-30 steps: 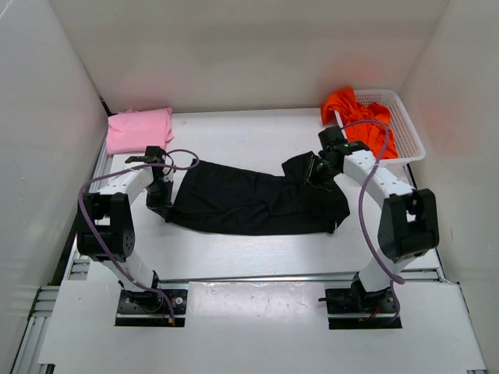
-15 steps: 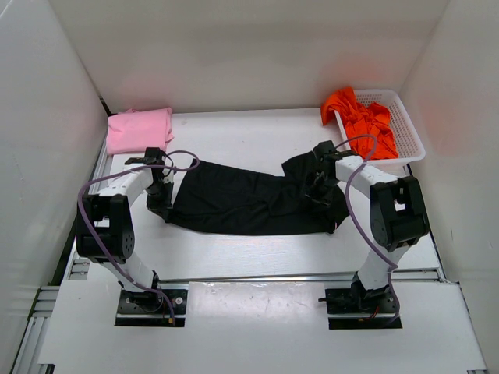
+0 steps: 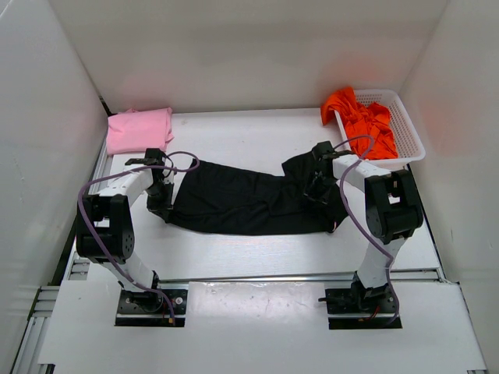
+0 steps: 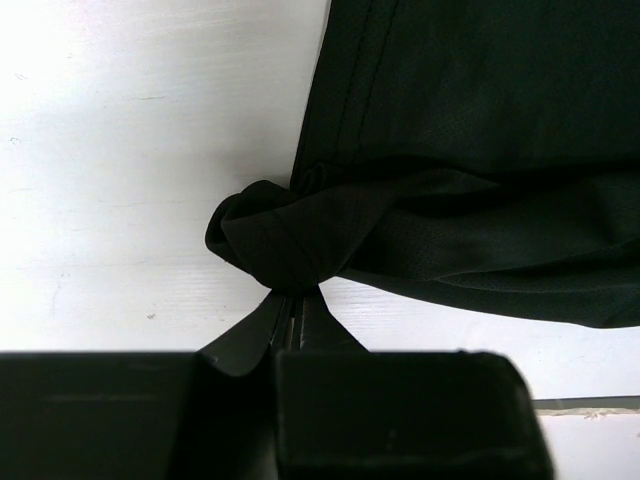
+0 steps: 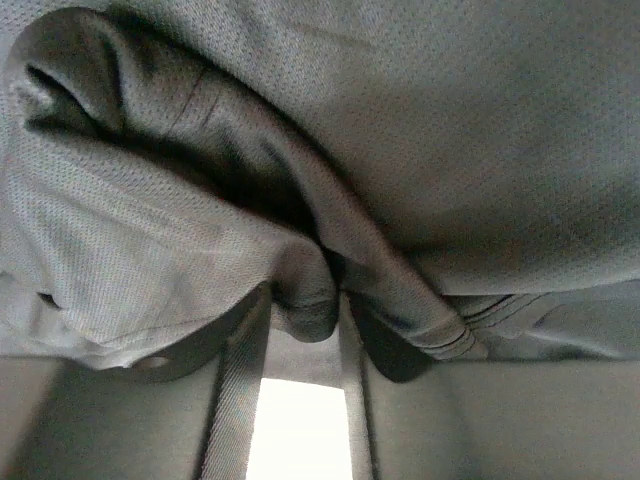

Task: Fold and stack the t-shirts
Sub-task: Flatten out the tshirt

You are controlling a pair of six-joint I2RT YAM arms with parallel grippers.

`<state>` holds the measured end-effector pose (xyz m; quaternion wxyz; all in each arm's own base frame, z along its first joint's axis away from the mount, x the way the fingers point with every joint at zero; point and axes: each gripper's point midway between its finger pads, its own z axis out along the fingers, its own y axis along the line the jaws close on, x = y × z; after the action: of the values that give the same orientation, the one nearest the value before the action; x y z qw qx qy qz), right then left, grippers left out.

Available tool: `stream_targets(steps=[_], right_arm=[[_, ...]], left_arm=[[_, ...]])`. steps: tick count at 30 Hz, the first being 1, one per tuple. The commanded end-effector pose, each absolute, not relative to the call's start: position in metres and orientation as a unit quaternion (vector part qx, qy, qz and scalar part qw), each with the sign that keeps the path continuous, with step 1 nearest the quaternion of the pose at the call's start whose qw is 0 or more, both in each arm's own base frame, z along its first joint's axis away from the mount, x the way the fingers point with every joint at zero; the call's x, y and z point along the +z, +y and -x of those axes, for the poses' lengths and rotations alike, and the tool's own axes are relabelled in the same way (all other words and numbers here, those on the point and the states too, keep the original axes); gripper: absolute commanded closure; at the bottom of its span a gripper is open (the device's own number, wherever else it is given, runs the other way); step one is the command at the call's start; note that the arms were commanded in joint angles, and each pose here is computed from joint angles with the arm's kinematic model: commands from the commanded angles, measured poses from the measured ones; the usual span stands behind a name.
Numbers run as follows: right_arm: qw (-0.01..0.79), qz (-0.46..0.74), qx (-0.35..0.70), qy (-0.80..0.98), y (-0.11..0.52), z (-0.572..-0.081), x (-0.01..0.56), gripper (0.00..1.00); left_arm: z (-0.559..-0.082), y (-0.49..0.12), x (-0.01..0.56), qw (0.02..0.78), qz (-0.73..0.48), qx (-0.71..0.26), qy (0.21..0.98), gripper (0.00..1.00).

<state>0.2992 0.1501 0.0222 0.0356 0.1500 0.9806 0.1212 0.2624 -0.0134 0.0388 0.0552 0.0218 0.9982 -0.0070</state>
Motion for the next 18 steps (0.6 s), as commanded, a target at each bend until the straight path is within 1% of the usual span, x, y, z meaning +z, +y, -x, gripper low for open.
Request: stream_targets(steps=[1,2,4,5,8,9,12,18], right_arm=[[0.067,-0.141,0.132,0.979,0.154,-0.321,0.034,0.65],[0.065,-0.142,0.126,0.98,0.152,-0.319,0.033,0.69],[0.068,-0.142,0.12,0.98,0.15,-0.32,0.032,0.74],[0.071,-0.143,0.114,0.981,0.148,-0.321,0.032,0.79],[0.075,-0.134,0.102,0.983,0.143,-0.322,0.035,0.79],[0.074,-0.13,0.1,0.984,0.143,-0.322,0.037,0.75],[0.072,-0.126,0.094,0.985,0.141,-0.324,0.033,0.7],[0.079,-0.122,0.092,0.985,0.142,-0.332,0.034,0.7]], left_arm=[[-0.267,-0.018,0.052,0.087,-0.026,-0.015,0.996,0.9],[-0.267,-0.018,0.052,0.087,-0.026,-0.015,0.996,0.9],[-0.267,-0.018,0.052,0.087,-0.026,-0.015,0.996,0.9],[-0.267,-0.018,0.052,0.087,-0.026,-0.015,0.996,0.9],[-0.267,-0.018,0.052,0.087,-0.026,-0.015,0.996,0.9],[-0.267,-0.018,0.052,0.087,-0.026,-0.015,0.996,0.9],[-0.267,-0.018,0.052,0.087,-0.026,-0.015,0.996,0.9],[-0.268,-0.018,0.055,0.087,-0.026,-0.015,0.996,0.9]])
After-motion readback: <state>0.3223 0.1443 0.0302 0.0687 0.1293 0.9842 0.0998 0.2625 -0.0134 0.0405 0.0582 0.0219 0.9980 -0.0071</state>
